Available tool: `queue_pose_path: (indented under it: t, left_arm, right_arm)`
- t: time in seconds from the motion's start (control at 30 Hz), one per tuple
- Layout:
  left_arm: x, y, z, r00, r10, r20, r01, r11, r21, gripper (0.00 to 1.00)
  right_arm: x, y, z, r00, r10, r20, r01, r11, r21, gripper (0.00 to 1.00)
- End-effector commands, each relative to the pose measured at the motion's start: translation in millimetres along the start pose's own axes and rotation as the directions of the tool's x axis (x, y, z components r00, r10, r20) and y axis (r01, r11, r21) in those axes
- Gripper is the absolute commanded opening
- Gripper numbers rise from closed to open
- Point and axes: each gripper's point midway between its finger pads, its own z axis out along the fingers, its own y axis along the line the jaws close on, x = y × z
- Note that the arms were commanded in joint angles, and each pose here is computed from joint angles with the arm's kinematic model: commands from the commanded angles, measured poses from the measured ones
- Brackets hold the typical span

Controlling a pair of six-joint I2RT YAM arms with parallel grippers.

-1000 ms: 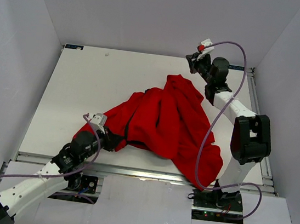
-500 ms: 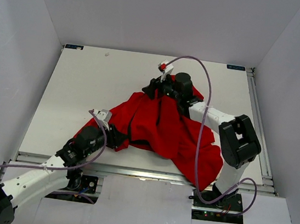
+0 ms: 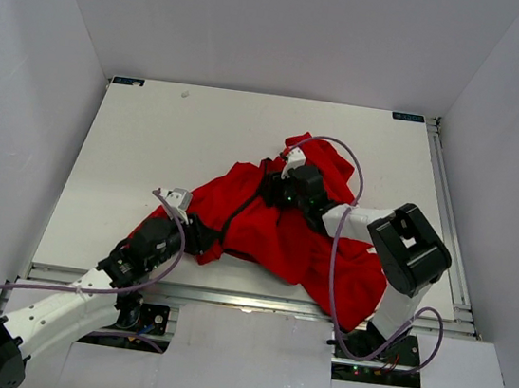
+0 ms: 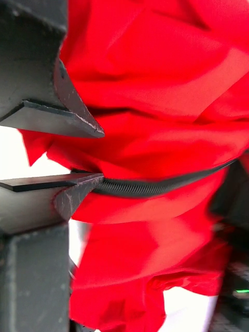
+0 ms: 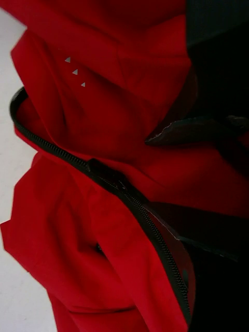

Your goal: Zip up the jacket

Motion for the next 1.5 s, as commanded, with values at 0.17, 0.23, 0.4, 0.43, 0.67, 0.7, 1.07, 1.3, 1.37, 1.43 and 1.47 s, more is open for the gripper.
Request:
queue_pose_path:
  t: [0.17, 0.23, 0.4, 0.43, 0.67, 0.7, 1.07, 1.3, 1.37, 1.43, 1.47]
  left_arm:
    - [-46.4, -23.8, 5.9, 0.995, 0.066, 0.074, -0.067, 0.997, 0.022, 0.47]
    - [-53.3, -25.5, 8.9, 0.993, 0.081, 0.081, -0.082, 0.997, 0.013, 0.49]
    - [-71.0, -35.3, 22.9, 0.988, 0.133, 0.077, -0.134, 0.991, 0.008, 0.56]
    - [-64.1, -40.4, 28.6, 0.990, 0.138, 0.042, -0.139, 0.989, 0.041, 0.58]
    - [11.0, -52.8, 51.5, 0.973, 0.144, -0.180, -0.097, 0.964, 0.246, 0.62]
    - [19.2, -55.3, 52.5, 0.969, 0.147, -0.196, -0.092, 0.959, 0.268, 0.63]
    - [59.3, -44.8, 63.5, 0.942, 0.210, -0.263, -0.163, 0.968, 0.190, 0.56]
    - [64.1, -37.8, 63.2, 0.947, 0.203, -0.251, -0.169, 0.974, 0.152, 0.16]
    - [65.3, -37.2, 63.3, 0.946, 0.205, -0.252, -0.171, 0.974, 0.150, 0.08]
    - [66.6, -35.9, 63.5, 0.945, 0.206, -0.255, -0.173, 0.974, 0.146, 0.03]
    - [66.8, -35.2, 63.6, 0.945, 0.205, -0.255, -0.173, 0.975, 0.142, 0.01]
  right_arm:
    - [16.7, -1.1, -39.8, 0.997, -0.016, 0.080, 0.014, 1.000, 0.024, 0.48]
    - [16.3, 1.6, -42.9, 0.995, -0.046, 0.092, 0.045, 0.999, 0.013, 0.48]
    - [14.3, 0.0, -48.8, 0.991, -0.082, 0.105, 0.080, 0.996, 0.024, 0.47]
    - [14.5, 1.2, -49.5, 0.991, -0.084, 0.107, 0.082, 0.996, 0.020, 0.48]
    - [7.1, 2.5, -57.7, 0.988, -0.076, 0.133, 0.073, 0.997, 0.027, 0.51]
    - [4.6, 3.3, -59.2, 0.988, -0.073, 0.135, 0.070, 0.997, 0.028, 0.51]
    - [-56.7, 13.3, -70.4, 0.979, -0.064, 0.195, 0.055, 0.997, 0.049, 0.58]
    - [-87.9, 14.1, -48.6, 0.982, -0.085, 0.168, 0.072, 0.994, 0.084, 0.61]
    - [-93.2, 12.8, -43.4, 0.982, -0.090, 0.166, 0.076, 0.993, 0.087, 0.60]
    - [-91.4, 9.2, -36.9, 0.985, -0.097, 0.145, 0.084, 0.992, 0.095, 0.59]
    - [-90.3, 7.8, -33.8, 0.986, -0.099, 0.134, 0.087, 0.991, 0.099, 0.57]
